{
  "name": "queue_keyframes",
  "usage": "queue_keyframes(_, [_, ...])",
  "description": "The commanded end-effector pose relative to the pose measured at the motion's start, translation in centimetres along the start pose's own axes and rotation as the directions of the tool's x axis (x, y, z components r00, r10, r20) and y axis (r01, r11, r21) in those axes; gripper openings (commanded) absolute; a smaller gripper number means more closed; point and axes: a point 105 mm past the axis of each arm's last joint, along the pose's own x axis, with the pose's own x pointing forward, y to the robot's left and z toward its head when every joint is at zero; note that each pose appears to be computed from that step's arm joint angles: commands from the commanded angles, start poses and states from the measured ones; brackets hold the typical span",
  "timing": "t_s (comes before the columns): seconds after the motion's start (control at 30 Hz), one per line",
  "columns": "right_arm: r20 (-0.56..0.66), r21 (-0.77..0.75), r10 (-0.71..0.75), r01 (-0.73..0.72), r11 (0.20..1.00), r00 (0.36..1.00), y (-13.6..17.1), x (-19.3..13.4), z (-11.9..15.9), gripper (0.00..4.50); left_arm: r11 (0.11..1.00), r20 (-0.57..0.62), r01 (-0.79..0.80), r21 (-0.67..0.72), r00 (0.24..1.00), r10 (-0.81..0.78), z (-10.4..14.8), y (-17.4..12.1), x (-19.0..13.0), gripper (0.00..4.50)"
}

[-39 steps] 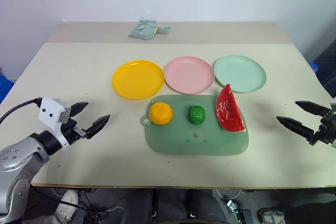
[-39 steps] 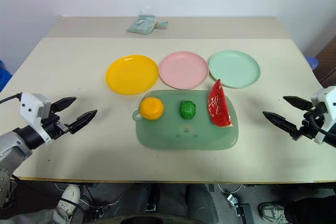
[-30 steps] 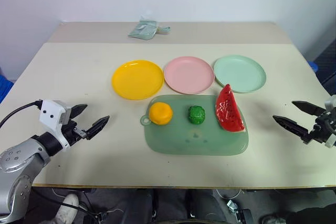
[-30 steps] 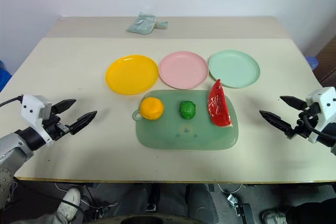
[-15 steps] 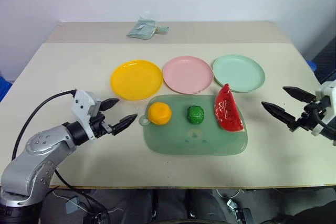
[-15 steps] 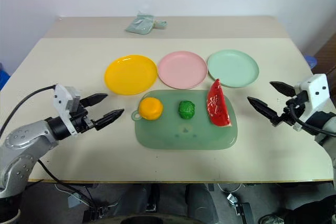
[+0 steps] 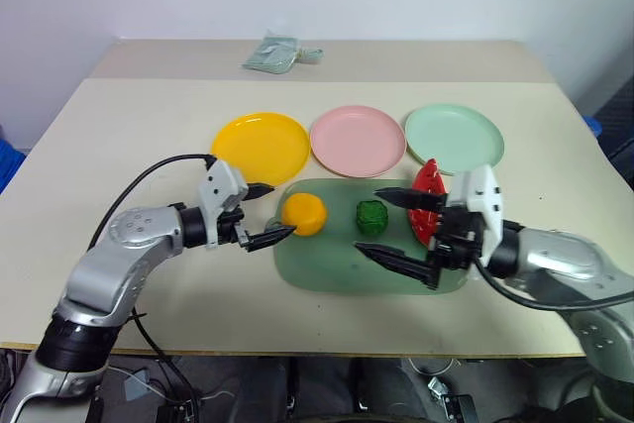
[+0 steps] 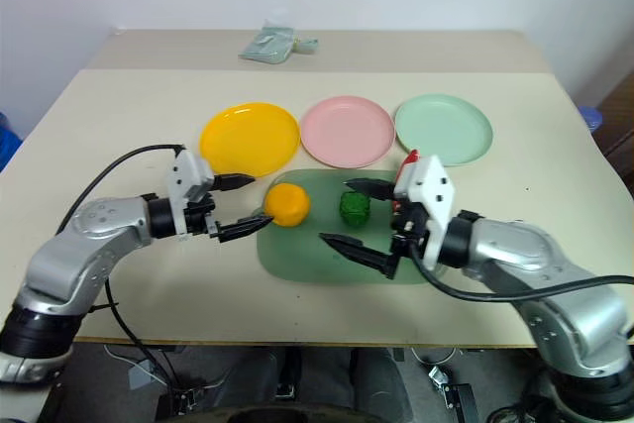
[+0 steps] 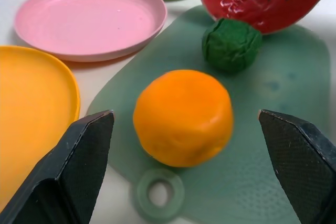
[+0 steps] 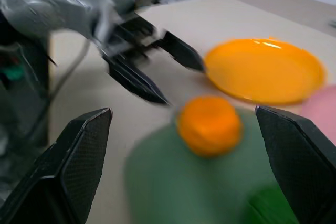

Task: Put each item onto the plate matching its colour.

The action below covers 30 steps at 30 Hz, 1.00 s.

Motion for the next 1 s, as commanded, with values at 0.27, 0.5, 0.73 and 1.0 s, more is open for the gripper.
queue_keyframes(0.27, [0.032, -0.013, 0.015, -0.015, 1.0, 0.999, 1.5, 0.6, -0.1, 4.46, 0.995, -0.022, 0.013, 0.096, 1.0, -0.011, -0.7, 1.1, 2.5, 4.5])
queue_keyframes(0.5, [0.037, -0.004, -0.015, 0.015, 1.0, 0.999, 1.8, 0.6, -0.3, 4.5, 0.995, -0.038, 0.046, 0.088, 0.998, -0.043, -1.4, 0.9, 2.9, 3.67])
queue_keyframes(0.73, [0.032, -0.008, -0.033, 0.033, 0.999, 0.999, 1.5, 0.5, -0.4, 4.5, 0.999, 0.036, -0.032, 0.04, 0.999, 0.031, -0.3, 2.2, 2.4, 3.13])
queue_keyframes(1.0, [0.04, -0.028, -0.088, 0.089, 0.996, 0.995, 0.0, 0.5, 0.0, 4.5, 0.775, 0.04, -0.631, -0.03, 0.774, 0.631, 1.8, 12.1, 0.0, 3.13])
